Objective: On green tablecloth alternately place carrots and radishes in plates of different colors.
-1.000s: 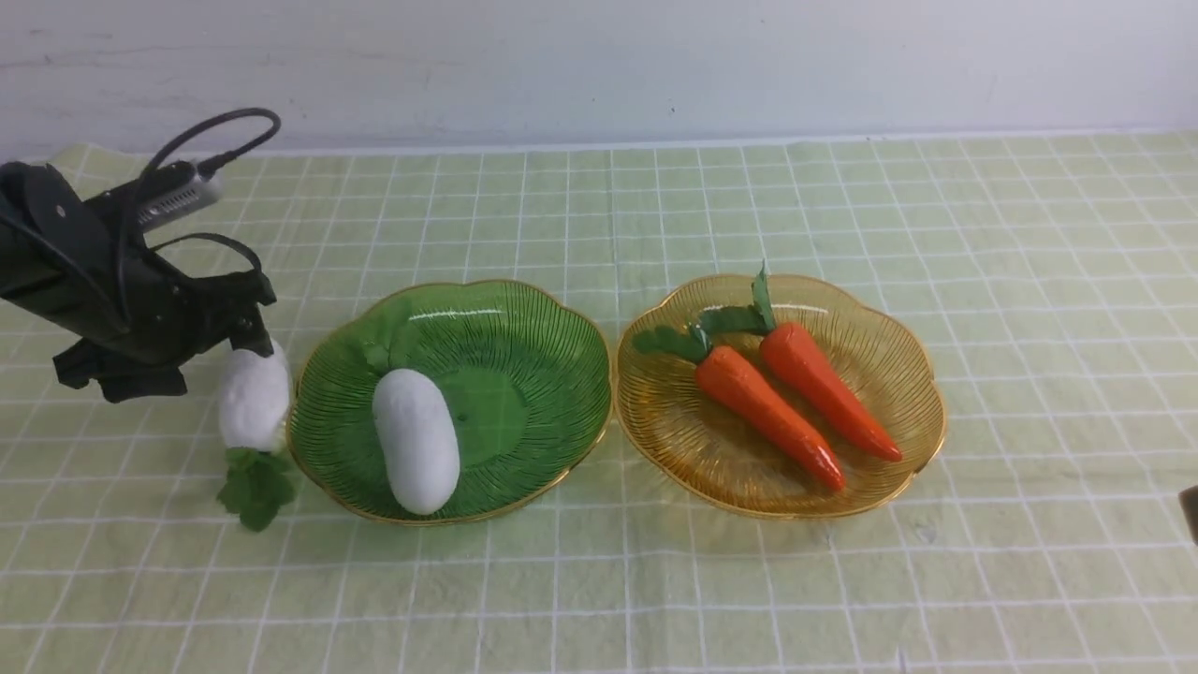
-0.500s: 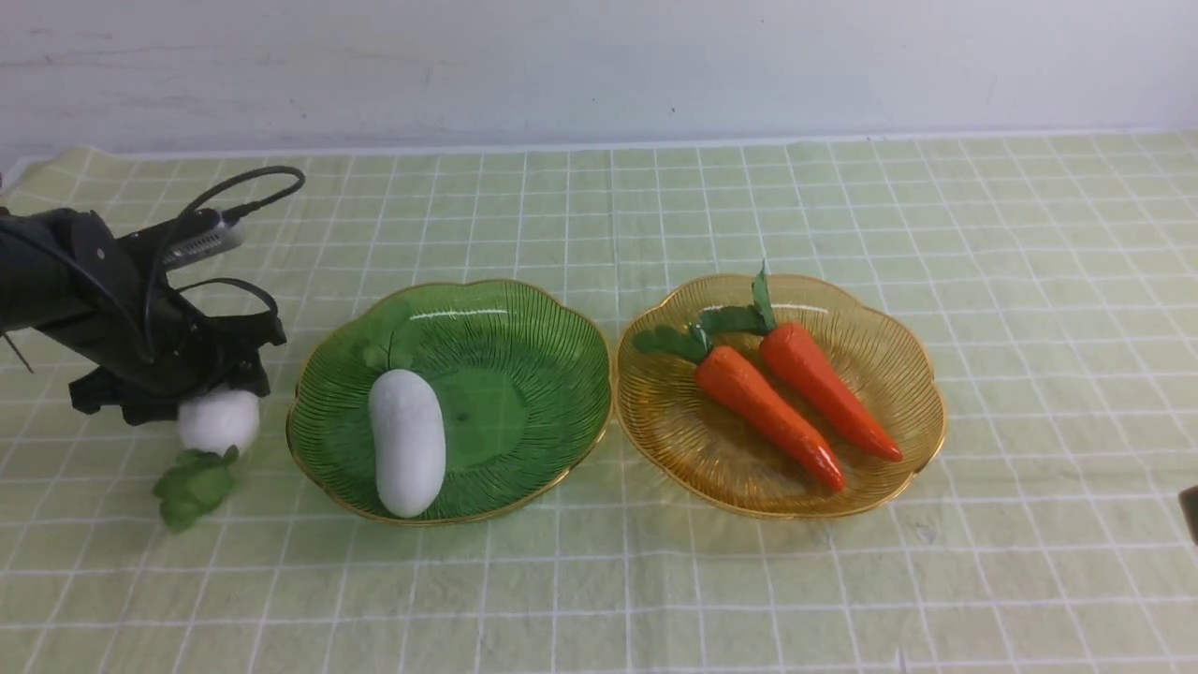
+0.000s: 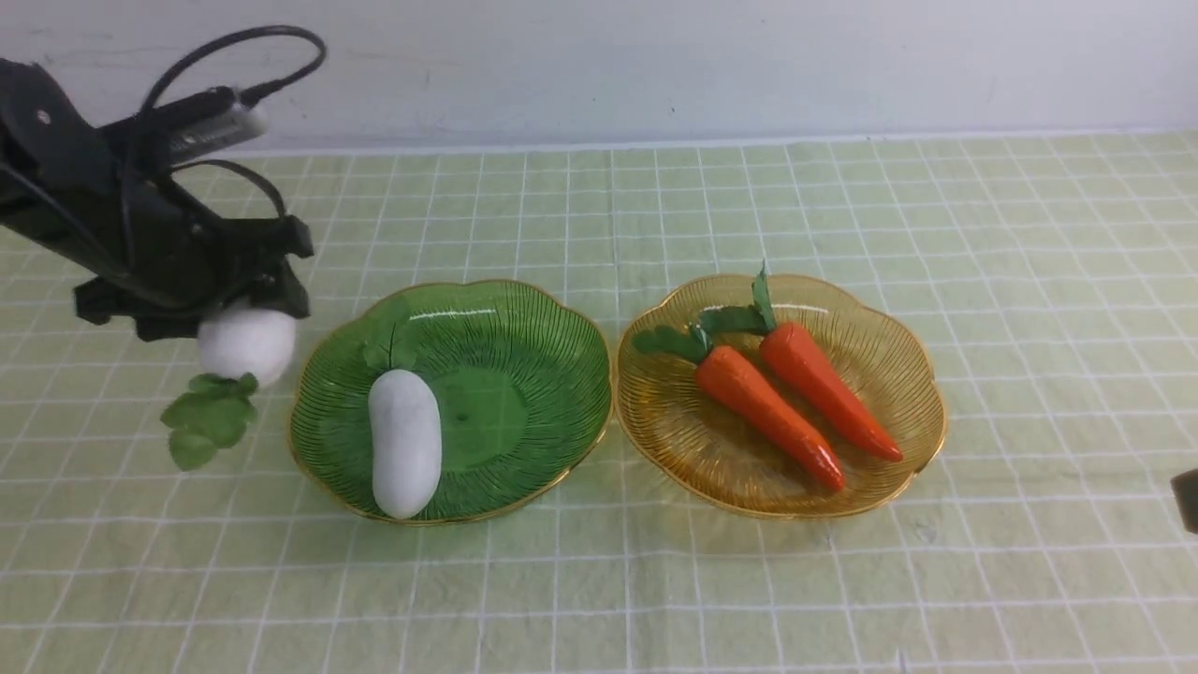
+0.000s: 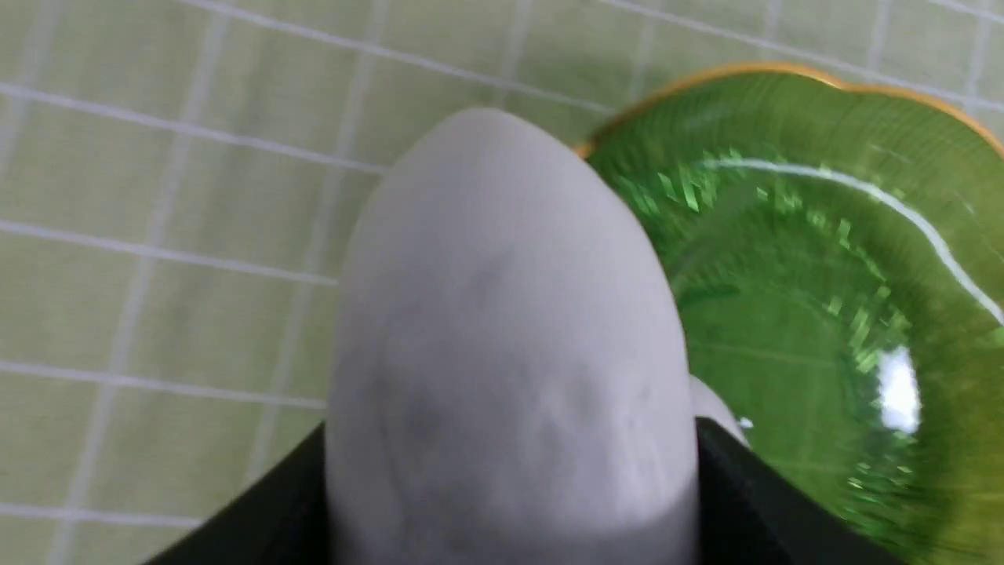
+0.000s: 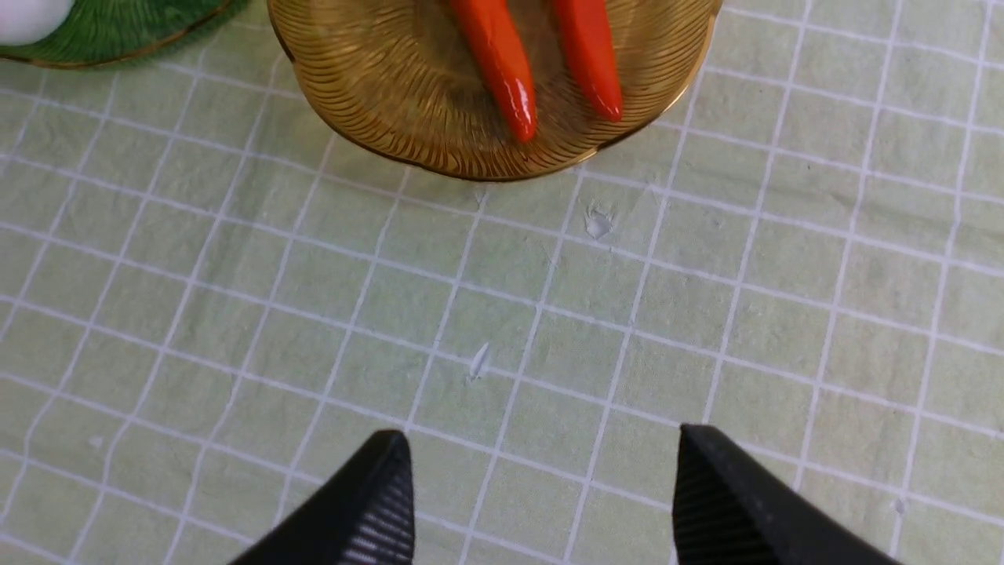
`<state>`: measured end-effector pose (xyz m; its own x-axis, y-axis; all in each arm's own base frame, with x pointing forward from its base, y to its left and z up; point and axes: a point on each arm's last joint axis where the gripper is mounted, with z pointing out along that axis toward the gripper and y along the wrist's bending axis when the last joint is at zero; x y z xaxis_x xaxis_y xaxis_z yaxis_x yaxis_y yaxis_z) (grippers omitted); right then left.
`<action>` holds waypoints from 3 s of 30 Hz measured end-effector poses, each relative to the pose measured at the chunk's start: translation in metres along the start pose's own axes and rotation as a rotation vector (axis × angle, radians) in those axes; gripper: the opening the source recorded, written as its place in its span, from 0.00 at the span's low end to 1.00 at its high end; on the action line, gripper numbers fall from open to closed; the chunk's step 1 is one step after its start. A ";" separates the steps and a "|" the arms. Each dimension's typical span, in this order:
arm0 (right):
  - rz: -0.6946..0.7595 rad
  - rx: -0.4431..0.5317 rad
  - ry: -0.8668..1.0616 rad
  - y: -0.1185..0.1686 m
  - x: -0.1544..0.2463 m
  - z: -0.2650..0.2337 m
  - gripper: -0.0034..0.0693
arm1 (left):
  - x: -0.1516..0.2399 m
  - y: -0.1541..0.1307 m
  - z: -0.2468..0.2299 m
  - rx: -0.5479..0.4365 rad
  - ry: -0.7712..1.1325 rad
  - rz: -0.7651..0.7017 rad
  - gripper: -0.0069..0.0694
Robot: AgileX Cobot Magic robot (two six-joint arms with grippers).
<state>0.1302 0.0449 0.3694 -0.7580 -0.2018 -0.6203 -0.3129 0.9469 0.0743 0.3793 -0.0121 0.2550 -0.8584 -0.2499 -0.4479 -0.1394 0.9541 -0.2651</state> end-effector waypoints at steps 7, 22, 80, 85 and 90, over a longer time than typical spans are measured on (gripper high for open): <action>0.002 -0.005 -0.005 0.000 0.000 0.000 0.61 | 0.021 -0.055 0.031 0.102 0.064 0.100 0.66; -0.005 -0.005 0.029 0.001 0.003 0.000 0.60 | 0.027 -0.079 0.034 0.142 0.021 0.146 0.81; -0.039 0.042 -0.680 -0.008 0.109 0.022 0.03 | 0.025 -0.091 0.002 0.169 0.263 0.330 0.08; -0.039 0.042 -0.693 -0.009 0.119 0.027 0.03 | 0.026 -0.091 0.001 0.168 0.276 0.331 0.08; -0.022 0.076 -0.743 -0.012 0.143 0.036 0.03 | 0.026 -0.091 0.001 0.168 0.276 0.331 0.08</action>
<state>0.0459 0.0140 0.2515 -0.1573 -0.0237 -0.9873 -0.2625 0.9648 0.0187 0.3705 -0.1054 0.2662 -0.9458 0.1391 -0.2933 0.2269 0.9295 -0.2909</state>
